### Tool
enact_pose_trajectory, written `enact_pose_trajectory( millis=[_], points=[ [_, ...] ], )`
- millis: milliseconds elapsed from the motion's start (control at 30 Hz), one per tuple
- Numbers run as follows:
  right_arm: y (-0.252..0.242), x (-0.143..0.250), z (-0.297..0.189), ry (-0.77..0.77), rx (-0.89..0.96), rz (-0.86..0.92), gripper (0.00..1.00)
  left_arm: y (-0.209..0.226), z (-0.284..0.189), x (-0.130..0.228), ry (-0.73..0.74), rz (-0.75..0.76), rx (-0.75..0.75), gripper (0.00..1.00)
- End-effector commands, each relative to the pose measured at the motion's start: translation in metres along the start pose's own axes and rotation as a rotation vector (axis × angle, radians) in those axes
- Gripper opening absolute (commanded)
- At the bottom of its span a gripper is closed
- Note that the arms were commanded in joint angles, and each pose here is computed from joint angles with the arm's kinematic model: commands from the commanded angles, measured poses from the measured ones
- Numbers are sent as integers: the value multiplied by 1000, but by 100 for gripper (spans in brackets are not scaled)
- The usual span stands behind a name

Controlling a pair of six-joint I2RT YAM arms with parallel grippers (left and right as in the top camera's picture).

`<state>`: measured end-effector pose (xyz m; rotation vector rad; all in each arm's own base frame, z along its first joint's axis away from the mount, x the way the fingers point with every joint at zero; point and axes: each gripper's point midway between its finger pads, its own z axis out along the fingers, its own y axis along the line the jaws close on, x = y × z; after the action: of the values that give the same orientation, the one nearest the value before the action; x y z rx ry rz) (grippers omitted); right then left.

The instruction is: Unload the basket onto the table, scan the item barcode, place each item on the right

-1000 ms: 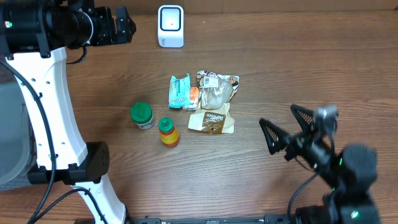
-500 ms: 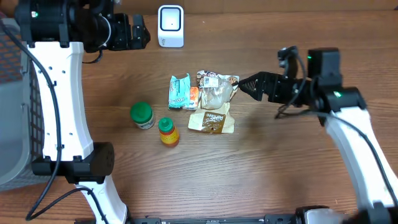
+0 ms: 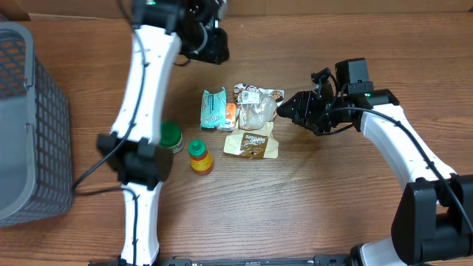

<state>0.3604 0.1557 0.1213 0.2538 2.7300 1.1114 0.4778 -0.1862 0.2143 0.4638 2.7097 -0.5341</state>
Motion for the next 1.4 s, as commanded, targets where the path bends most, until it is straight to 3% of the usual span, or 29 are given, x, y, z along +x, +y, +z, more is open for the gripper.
enact_pose_trajectory(
  millis=[0, 67, 300, 733, 1100, 1367],
  points=[
    [2, -8, -4, -28, 13, 31, 57, -10, 63, 10, 99, 0, 127, 26],
    [2, -7, -4, -27, 16, 32, 58, -13, 88, 15, 132, -14, 182, 18],
    [-6, -4, -4, -23, 54, 49, 57, -28, 142, 31, 208, -57, 357, 10],
    [-17, -1, 0, -7, 95, 74, 58, -19, 179, 64, 335, -96, 320, 6],
    [-22, 4, 3, 16, 107, 96, 59, 5, 203, 84, 407, -152, 172, 4],
    [-41, 12, 27, 89, 131, 115, 76, 7, 204, 86, 417, -167, 138, 4]
  ],
)
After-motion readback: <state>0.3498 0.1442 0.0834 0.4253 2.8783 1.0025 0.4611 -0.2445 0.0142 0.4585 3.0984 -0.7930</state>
